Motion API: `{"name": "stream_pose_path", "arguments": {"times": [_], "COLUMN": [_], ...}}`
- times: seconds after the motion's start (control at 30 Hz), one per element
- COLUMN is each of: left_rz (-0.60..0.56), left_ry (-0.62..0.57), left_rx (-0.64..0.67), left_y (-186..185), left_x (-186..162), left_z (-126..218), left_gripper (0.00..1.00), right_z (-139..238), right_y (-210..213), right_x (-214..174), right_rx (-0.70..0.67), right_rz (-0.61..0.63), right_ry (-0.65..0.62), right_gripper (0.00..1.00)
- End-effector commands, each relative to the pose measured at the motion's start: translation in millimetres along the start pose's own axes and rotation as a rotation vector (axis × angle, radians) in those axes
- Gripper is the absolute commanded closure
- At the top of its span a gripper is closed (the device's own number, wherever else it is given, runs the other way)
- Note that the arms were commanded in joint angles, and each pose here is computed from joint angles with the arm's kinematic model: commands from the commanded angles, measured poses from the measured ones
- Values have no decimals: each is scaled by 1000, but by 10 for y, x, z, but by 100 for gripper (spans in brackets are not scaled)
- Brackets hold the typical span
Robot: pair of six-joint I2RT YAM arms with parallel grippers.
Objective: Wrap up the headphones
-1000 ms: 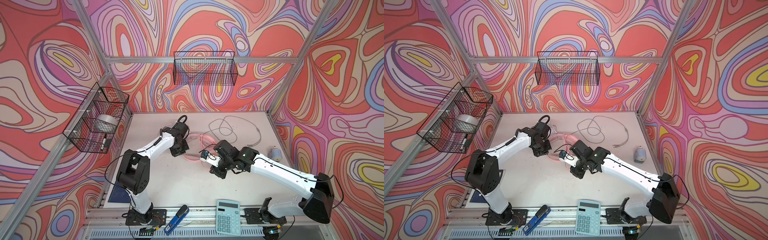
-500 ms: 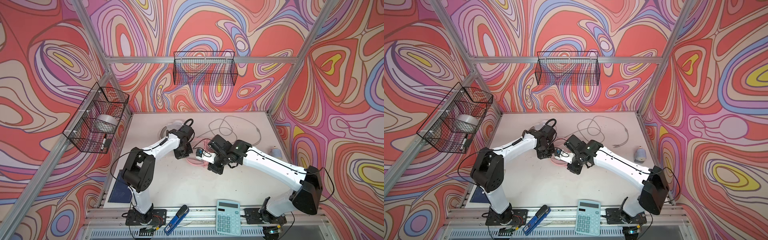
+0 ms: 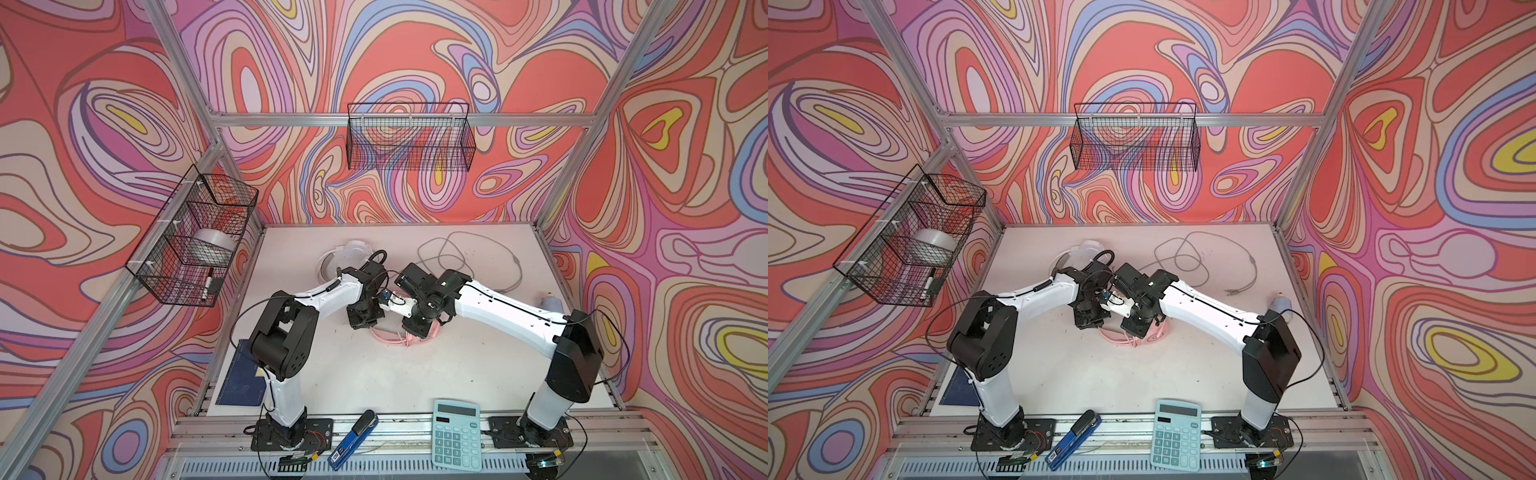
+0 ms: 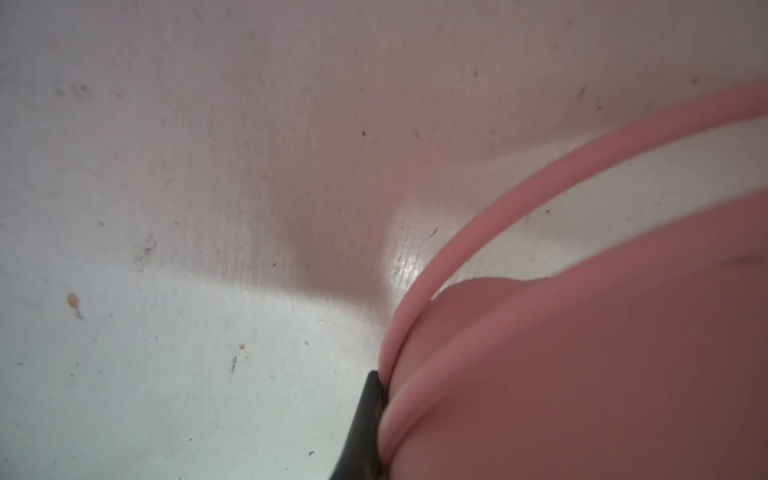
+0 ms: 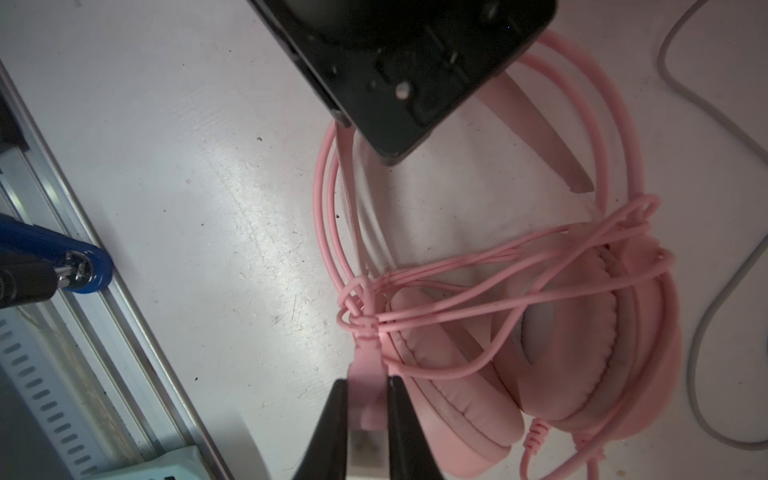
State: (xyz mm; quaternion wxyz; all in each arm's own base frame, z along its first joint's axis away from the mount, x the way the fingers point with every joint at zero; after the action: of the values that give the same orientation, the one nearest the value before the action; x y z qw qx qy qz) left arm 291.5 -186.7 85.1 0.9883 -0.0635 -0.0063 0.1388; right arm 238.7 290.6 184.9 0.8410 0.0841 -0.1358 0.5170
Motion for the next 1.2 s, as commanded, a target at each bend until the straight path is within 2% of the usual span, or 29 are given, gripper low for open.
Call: {"name": "stream_pose_path", "arguments": {"times": [0.0,0.4,0.57,1.0,1.17], "left_rz": [-14,-15,-7,16,33], "left_ry": [24,56,48,-14,-50], "left_rx": [-37,-40,-45,-61,-69], "left_y": [-52,1,4,-3,2], "left_x": [-49,-123,-124,-82,-64], "left_z": [-69,-169,-150,76,184], "left_gripper": [100,85,72,45,39], "right_z": [-43,-384,-448,-560,-592], "right_y": [-66,-71,-95,-71,-60], "right_x": [116,121,73,-24,-41], "right_rx": [-33,23,39,77,89], "right_rz": [-53,-135,-168,-176,-179], "right_ry": [-30,1,10,40,54], "right_gripper": [100,100,100,100,100]}}
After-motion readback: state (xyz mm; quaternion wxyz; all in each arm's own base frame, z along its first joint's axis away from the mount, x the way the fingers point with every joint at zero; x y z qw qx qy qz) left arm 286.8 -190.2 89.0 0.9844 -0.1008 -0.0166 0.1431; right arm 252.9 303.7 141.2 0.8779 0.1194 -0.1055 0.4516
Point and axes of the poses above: each gripper's point midway between its finger pads, its own z axis back along the fingers, its own y axis along the line the jaws close on, x = y × z, the point moved 5 cm from there along z, back along the fingers, and after that the axes turned 1 degree about -z, right-handed, at the moved point
